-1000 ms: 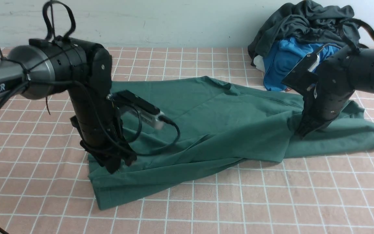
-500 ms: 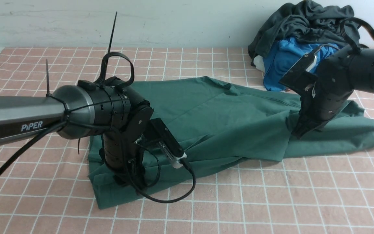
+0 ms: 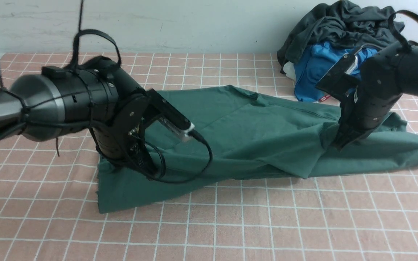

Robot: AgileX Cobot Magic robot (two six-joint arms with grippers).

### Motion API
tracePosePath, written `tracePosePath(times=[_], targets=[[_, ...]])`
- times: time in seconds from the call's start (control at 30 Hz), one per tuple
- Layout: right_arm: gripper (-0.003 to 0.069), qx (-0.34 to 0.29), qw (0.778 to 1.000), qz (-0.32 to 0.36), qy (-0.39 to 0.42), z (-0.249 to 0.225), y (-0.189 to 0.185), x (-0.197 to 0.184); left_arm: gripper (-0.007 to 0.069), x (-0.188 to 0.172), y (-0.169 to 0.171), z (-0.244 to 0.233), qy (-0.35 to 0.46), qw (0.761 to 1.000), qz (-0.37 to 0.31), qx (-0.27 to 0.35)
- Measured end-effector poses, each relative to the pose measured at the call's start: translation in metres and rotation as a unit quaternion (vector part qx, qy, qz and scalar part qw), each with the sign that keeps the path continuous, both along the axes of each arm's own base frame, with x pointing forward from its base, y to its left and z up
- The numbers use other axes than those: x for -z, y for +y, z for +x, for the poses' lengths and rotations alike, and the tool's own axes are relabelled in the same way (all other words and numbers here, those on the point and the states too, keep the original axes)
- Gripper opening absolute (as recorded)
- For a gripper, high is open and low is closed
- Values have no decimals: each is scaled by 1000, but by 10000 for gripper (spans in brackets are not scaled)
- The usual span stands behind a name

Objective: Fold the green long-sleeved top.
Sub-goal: Use both arms to drag the lower edge of the fabric forward and fold it over the upper edge

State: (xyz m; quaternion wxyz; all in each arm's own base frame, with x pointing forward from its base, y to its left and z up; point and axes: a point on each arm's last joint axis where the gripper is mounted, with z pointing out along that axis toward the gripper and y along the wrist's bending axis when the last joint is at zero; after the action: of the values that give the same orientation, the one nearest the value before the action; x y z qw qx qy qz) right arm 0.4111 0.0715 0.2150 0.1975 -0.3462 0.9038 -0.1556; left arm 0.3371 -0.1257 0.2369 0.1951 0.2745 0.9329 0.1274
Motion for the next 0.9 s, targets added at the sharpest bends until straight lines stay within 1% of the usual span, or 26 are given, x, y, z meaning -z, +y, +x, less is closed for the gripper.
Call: tracePosePath(times=[0.1, 0.17, 0.27, 0.3, 0.33, 0.43, 0.47, 0.5, 0.53, 0.57, 0.6, 0.63, 0.67, 0.7, 0.77, 0.83, 0.87, 0.9], targets=[[2, -17, 999, 6, -46, 11, -5, -17, 6, -25, 23, 28, -60, 996, -35, -49], [2, -20, 998, 9, -64, 17, -7, -21, 6, -34, 31, 40, -88, 993, -48, -63], [2, -31, 994, 17, -106, 32, -11, -24, 6, -47, 46, 78, -149, 983, -74, -81], [2, -35, 992, 20, -118, 37, -11, -21, 6, -46, 49, 90, -162, 980, -78, -85], [2, -40, 991, 24, -128, 42, -11, -17, 6, -43, 53, 103, -172, 978, -82, -89], [2, -48, 987, 38, -146, 56, -6, 3, 8, -15, 59, 141, -180, 975, -85, -100], [2, -48, 988, 39, -145, 57, -6, 6, 9, -17, 59, 142, -183, 974, -86, -99], [6, -39, 986, 53, -152, 65, -3, 17, 30, 4, 59, 157, -175, 976, -83, -102], [11, -31, 986, 59, -150, 69, -3, 24, 50, 11, 59, 164, -174, 976, -83, -103], [13, -29, 986, 62, -153, 69, -2, 23, 55, 17, 59, 166, -169, 977, -81, -104], [34, -14, 985, 73, -153, 74, -2, 31, 106, 30, 58, 175, -164, 978, -80, -105], [56, -2, 985, 81, -153, 78, -1, 34, 142, 36, 58, 179, -162, 978, -80, -106], [85, 9, 984, 87, -154, 81, -1, 37, 203, 41, 58, 182, -159, 978, -78, -110], [125, 23, 983, 94, -156, 84, -1, 35, 265, 42, 58, 186, -158, 978, -78, -115], [198, 53, 980, 102, -161, 88, -2, 27, 359, 35, 58, 188, -159, 976, -78, -128], [254, 84, 976, 111, -167, 91, -3, 13, 415, 21, 60, 188, -161, 974, -77, -141], [276, 101, 974, 116, -169, 93, -4, 4, 428, 13, 61, 186, -159, 973, -74, -148], [279, 107, 972, 120, -169, 93, -4, 3, 432, 9, 61, 186, -162, 972, -75, -150]])
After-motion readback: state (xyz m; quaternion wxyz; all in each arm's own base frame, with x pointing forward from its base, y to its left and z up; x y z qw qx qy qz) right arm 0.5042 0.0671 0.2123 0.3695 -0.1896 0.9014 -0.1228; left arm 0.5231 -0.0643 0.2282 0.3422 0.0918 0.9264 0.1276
